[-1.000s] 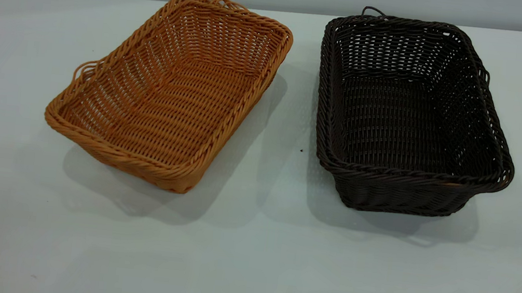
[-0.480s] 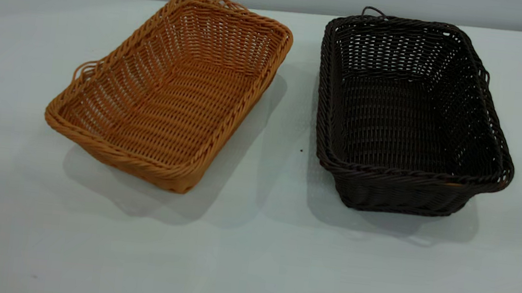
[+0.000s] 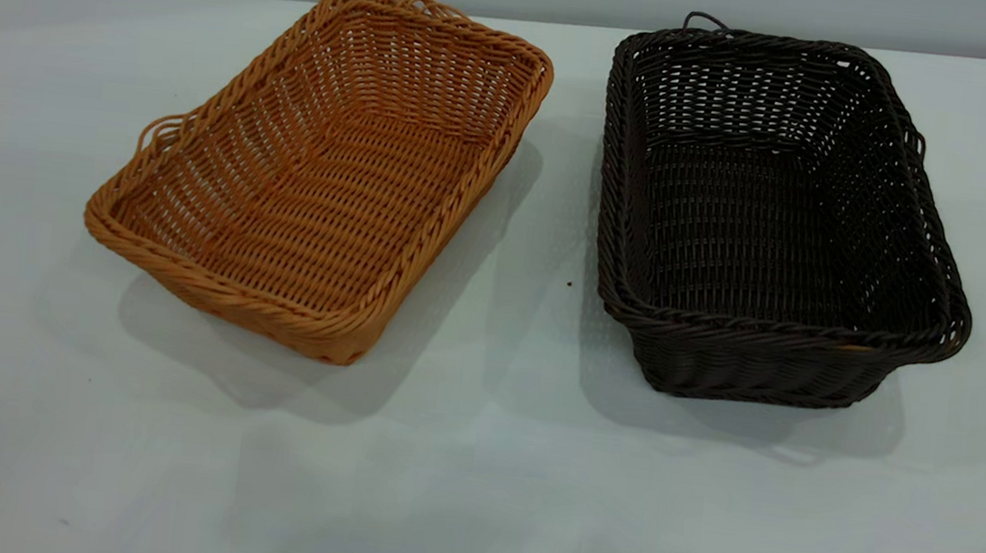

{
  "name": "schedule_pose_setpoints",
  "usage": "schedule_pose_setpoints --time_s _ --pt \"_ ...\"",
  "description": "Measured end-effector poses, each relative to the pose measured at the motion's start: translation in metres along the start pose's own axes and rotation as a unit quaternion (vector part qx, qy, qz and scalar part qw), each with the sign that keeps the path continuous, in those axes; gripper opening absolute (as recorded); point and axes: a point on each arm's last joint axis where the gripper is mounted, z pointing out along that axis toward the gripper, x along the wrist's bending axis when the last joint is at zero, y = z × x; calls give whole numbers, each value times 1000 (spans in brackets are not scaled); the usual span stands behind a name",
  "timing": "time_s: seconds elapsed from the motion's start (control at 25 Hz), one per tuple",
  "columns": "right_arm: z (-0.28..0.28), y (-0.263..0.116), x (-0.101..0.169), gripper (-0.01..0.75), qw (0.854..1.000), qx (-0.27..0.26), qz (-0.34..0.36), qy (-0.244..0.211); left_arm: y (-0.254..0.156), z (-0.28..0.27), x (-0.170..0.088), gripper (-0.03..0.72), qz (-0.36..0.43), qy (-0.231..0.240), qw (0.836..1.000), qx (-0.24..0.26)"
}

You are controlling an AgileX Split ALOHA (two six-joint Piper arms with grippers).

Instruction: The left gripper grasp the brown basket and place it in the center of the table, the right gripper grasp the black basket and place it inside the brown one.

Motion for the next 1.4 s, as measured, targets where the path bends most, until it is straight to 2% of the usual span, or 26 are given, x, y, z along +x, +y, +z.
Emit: schedule_pose_setpoints --time_s 0.12,0.24,0.36,0.44,0.52,0.64,0.72,0.84,0.92,1.28,1.4 --pt "33 7 -4 608 997 49 46 46 19 29 0 583 4 -20 1000 19" --pt "66 8 3 599 992 86 51 74 36 53 -1 583 8 -44 999 26" --pt "99 4 19 594 987 122 71 82 50 71 -2 583 12 -63 998 24" --pt "121 1 28 594 978 150 120 80 56 83 -4 583 14 -76 997 29" --pt "142 -1 34 594 964 181 179 78 61 91 -5 583 12 -88 996 32" --pt "169 3 37 594 935 200 280 80 65 101 -5 583 20 -97 994 36" --pt "185 5 37 594 908 199 361 80 66 107 -5 583 21 -98 994 40" --pt "207 0 32 594 855 194 477 71 66 110 -5 583 21 -99 994 45" --pt "219 -4 29 594 831 195 518 62 66 110 -5 583 21 -99 994 45" --pt "256 -16 10 594 753 183 631 -39 66 110 -5 583 22 -99 994 44" --pt "266 -15 4 594 741 165 648 -66 67 110 -5 583 22 -99 994 43"
